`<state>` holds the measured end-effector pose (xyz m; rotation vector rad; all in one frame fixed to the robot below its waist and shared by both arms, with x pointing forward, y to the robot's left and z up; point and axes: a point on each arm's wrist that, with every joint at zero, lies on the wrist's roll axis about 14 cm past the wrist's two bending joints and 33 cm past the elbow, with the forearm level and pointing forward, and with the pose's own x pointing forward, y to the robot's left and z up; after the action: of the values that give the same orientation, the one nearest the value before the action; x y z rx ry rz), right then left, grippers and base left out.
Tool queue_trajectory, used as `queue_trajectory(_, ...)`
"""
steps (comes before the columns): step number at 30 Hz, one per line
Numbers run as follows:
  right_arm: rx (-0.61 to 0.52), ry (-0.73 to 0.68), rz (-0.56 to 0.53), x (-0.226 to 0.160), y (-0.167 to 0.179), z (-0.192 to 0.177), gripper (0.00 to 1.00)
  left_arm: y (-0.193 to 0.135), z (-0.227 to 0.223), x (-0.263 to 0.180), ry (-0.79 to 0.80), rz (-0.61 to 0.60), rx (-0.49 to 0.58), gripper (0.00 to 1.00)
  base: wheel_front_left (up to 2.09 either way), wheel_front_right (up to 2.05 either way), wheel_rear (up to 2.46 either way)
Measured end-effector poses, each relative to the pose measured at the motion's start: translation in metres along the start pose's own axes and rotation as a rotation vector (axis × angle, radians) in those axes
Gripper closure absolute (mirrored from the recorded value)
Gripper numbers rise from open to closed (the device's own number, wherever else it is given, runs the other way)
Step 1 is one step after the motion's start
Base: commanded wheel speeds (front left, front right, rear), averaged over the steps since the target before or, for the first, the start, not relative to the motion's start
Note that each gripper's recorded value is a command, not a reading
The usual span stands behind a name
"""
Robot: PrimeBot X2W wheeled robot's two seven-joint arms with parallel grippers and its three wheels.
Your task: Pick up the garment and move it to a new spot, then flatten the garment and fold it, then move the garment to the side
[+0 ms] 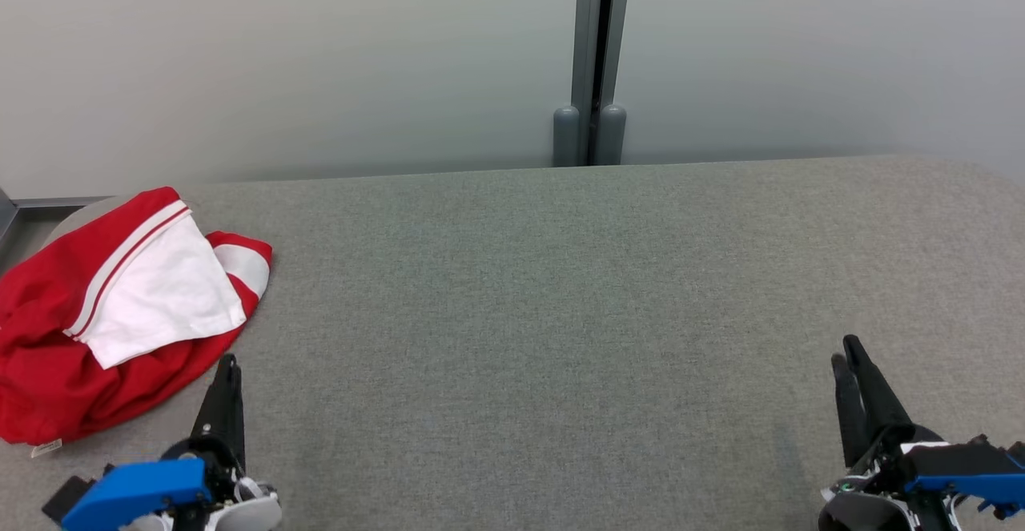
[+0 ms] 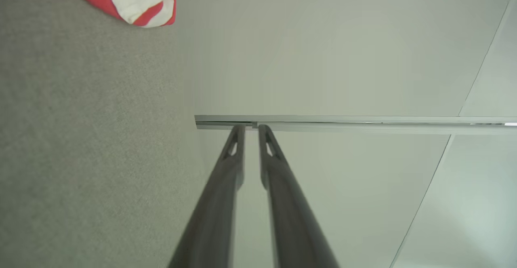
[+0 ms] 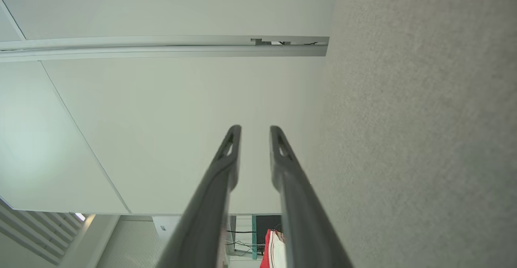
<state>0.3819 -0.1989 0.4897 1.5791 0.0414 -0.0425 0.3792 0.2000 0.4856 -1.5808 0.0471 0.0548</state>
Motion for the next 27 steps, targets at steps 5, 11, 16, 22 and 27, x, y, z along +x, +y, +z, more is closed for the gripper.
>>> queue_trajectory(5, 0.001, -0.007, -0.034, -0.004, -0.011, -0.002, 0.00, 0.017, 0.000, -0.009, -0.014, 0.049, -0.005, 0.00, 0.00, 0.00, 0.00)
queue_trajectory(11, -0.048, -0.015, -0.025, -0.003, -0.008, -0.004, 0.00, 0.013, 0.001, -0.008, -0.031, 0.037, 0.049, 0.00, 0.00, 0.00, 0.00)
queue_trajectory(16, -0.138, -0.011, -0.012, -0.001, -0.002, -0.007, 0.00, 0.007, 0.003, -0.007, -0.044, 0.023, 0.123, 0.00, 0.00, 0.00, 0.00)
queue_trajectory(22, -0.254, -0.007, 0.004, 0.000, 0.003, -0.011, 0.00, 0.001, 0.002, -0.006, -0.050, 0.019, 0.231, 0.00, 0.00, 0.00, 0.00)
queue_trajectory(27, -0.344, -0.010, 0.014, 0.001, 0.006, -0.013, 0.00, -0.002, 0.001, -0.005, -0.055, 0.027, 0.334, 0.00, 0.00, 0.00, 0.00)
